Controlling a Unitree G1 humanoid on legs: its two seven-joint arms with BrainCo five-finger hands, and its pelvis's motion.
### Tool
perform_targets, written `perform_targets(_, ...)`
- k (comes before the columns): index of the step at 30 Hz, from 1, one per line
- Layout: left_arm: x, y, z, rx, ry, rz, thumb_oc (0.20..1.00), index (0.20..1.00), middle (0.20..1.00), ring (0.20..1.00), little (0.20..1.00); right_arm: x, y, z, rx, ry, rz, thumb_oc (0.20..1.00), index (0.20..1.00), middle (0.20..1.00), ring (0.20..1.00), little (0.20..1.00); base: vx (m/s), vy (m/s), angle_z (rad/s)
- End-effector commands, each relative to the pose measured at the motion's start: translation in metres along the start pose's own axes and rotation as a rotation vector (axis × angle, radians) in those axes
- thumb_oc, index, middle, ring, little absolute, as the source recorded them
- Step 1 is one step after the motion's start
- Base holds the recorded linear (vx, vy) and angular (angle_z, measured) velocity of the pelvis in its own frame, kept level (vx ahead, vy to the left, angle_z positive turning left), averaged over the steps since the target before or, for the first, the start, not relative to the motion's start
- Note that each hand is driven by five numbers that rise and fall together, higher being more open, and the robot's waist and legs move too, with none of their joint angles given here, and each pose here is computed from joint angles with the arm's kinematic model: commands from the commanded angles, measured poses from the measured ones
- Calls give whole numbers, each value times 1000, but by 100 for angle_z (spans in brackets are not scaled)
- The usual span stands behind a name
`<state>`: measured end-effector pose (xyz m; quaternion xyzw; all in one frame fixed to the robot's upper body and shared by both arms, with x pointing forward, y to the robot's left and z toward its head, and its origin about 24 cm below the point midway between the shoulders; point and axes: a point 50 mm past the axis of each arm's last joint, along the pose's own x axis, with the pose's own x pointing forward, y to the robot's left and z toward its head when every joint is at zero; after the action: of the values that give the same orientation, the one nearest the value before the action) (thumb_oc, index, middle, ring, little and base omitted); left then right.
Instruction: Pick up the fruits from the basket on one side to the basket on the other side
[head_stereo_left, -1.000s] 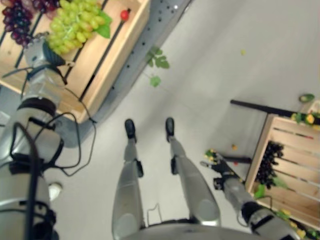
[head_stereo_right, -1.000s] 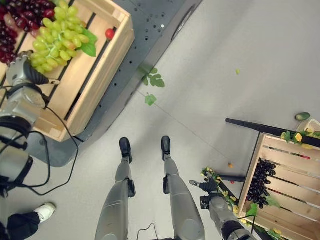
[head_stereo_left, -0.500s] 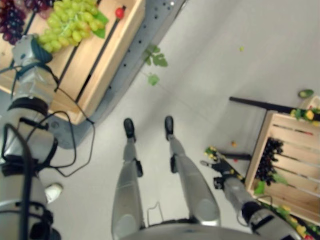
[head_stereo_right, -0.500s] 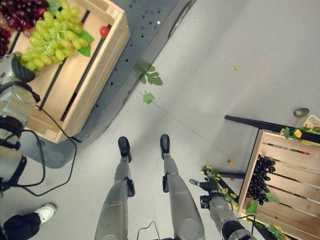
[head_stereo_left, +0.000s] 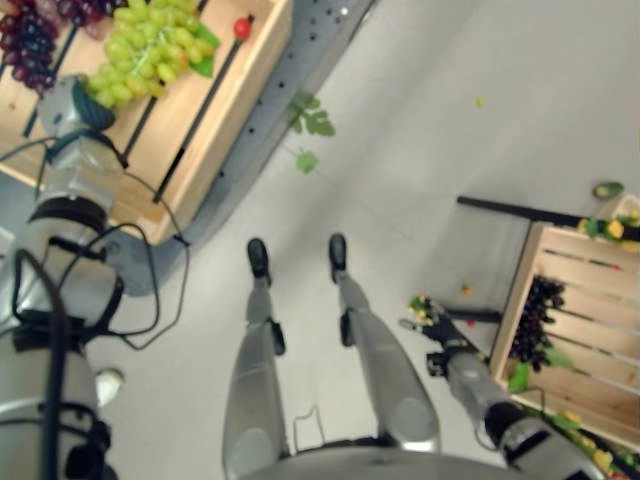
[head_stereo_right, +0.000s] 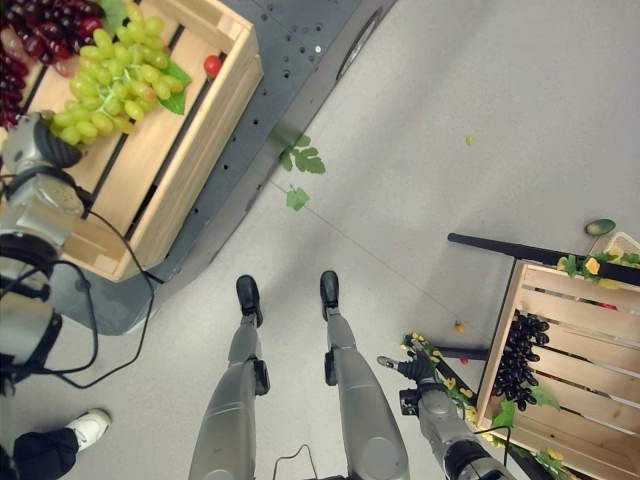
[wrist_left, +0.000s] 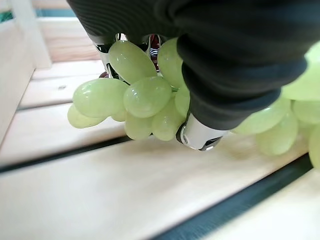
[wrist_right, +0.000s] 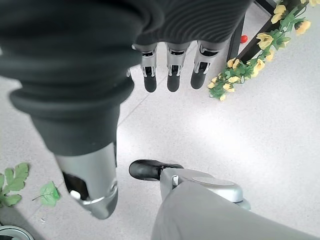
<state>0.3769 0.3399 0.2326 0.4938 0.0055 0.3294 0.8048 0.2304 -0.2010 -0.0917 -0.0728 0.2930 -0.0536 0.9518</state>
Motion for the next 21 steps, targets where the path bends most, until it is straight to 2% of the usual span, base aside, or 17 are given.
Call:
perform_targets(1,1,2,8,-150,-12,3,200,200,200,200,200,-16,-14,-31,25,75,-56,1000,1000,1000,1000,1000,0,0,0)
perform_targets(3,-3,-6,16,-292,-26,-12,200,200,200,200,200,-16,-15,-32,29,83,-64,1000,1000,1000,1000,1000,0,0,0)
perform_targets(8,-13,-15,25,-485,-85,-53,200,200,200,200,200,-18,-17,-36,30,95,-69,1000,1000,1000,1000,1000,0,0,0)
perform_targets(10,-28,-20,36,-674,-170,-92,200,200,200,200,200,-19,-18,-38,33,105,-76,1000,1000,1000,1000,1000,-9,-12,2)
perform_targets(13,-51,-28,39,-806,-245,-137,200,200,200,200,200,-22,-21,-43,31,124,-86,1000,1000,1000,1000,1000,-17,-27,3)
perform_targets(15,-51,-28,38,-806,-244,-136,200,200,200,200,200,-22,-21,-43,30,124,-86,1000,1000,1000,1000,1000,-15,-14,8)
perform_targets(16,-63,-29,37,-842,-280,-162,200,200,200,200,200,-22,-23,-44,24,134,-90,1000,1000,1000,1000,1000,2,-20,9)
perform_targets(21,-82,-29,31,-951,-318,-217,200,200,200,200,200,-21,-26,-46,3,158,-89,1000,1000,1000,1000,1000,-14,-11,7)
